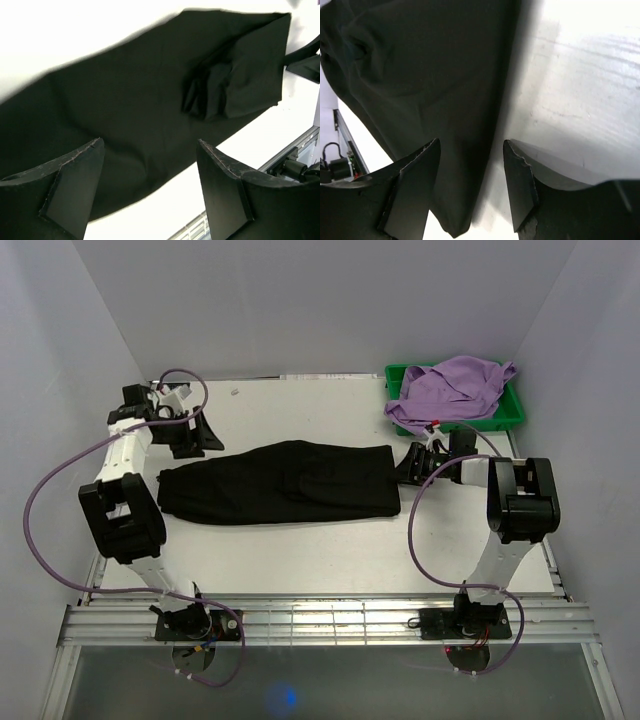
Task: Fold and stack the trousers
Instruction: Fold the trousers
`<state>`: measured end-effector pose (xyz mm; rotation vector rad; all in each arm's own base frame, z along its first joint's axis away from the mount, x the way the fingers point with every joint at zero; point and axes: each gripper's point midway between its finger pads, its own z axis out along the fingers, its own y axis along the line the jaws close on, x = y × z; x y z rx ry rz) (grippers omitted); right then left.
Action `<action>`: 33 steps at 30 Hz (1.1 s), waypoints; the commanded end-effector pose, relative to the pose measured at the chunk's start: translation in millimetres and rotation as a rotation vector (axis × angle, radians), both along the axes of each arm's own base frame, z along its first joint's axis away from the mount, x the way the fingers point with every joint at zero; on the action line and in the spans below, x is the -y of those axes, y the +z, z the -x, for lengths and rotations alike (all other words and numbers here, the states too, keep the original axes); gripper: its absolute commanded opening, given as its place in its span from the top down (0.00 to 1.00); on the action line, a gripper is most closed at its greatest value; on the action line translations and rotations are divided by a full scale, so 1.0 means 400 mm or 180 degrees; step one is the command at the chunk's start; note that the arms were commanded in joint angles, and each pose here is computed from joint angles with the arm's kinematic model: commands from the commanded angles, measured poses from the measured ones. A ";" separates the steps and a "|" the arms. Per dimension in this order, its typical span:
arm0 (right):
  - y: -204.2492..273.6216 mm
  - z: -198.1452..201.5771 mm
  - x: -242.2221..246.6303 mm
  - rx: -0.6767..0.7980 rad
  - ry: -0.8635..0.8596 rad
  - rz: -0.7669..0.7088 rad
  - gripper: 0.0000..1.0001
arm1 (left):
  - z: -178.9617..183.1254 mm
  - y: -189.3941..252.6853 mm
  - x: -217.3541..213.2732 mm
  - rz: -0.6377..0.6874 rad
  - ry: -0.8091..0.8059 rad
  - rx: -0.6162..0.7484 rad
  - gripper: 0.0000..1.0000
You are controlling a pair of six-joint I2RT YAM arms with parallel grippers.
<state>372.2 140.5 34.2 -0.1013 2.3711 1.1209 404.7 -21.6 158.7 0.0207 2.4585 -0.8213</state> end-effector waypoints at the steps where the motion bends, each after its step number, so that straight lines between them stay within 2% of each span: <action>1: -0.068 0.000 -0.001 -0.0196 -0.0115 0.0081 0.40 | 0.067 0.025 -0.057 -0.0132 0.0106 0.0046 0.16; 5: -0.077 0.015 -0.031 -0.0279 -0.0034 0.0108 0.42 | 0.064 0.026 -0.139 -0.0214 0.0319 0.0047 0.16; 8: -0.082 0.018 -0.041 -0.0326 0.0020 0.0130 0.53 | 0.075 0.006 -0.180 -0.0286 0.0424 -0.0008 0.16; 11: -0.080 0.019 -0.038 -0.0314 0.0007 0.0177 0.71 | 0.095 -0.009 -0.192 -0.0239 0.0498 -0.0088 0.16; 12: -0.077 0.022 -0.033 -0.0322 0.0008 0.0198 0.84 | 0.109 -0.020 -0.190 -0.0211 0.0515 -0.0133 0.16; 14: -0.067 0.020 -0.021 -0.0263 0.0029 0.0249 0.92 | 0.122 -0.032 -0.193 -0.0194 0.0576 -0.0181 0.16; 20: 0.033 0.027 0.097 -0.0098 -0.0139 0.0460 0.92 | 0.145 -0.063 -0.215 -0.0263 0.0707 -0.0285 0.16; 23: 0.115 0.037 0.165 0.0169 -0.0202 0.0646 0.92 | 0.156 -0.087 -0.200 -0.0139 0.0711 -0.0370 0.16; 24: 0.124 0.040 0.192 0.0240 -0.0205 0.0712 0.92 | 0.158 -0.092 -0.194 -0.0094 0.0733 -0.0396 0.12; 29: 0.174 0.082 0.225 0.0261 -0.0153 0.0820 0.92 | 0.156 -0.134 -0.155 0.0136 0.0700 -0.0398 0.08; 33: 0.225 0.088 0.227 0.0350 -0.0188 0.0830 0.92 | 0.154 -0.162 -0.089 0.0215 0.0457 -0.0456 0.08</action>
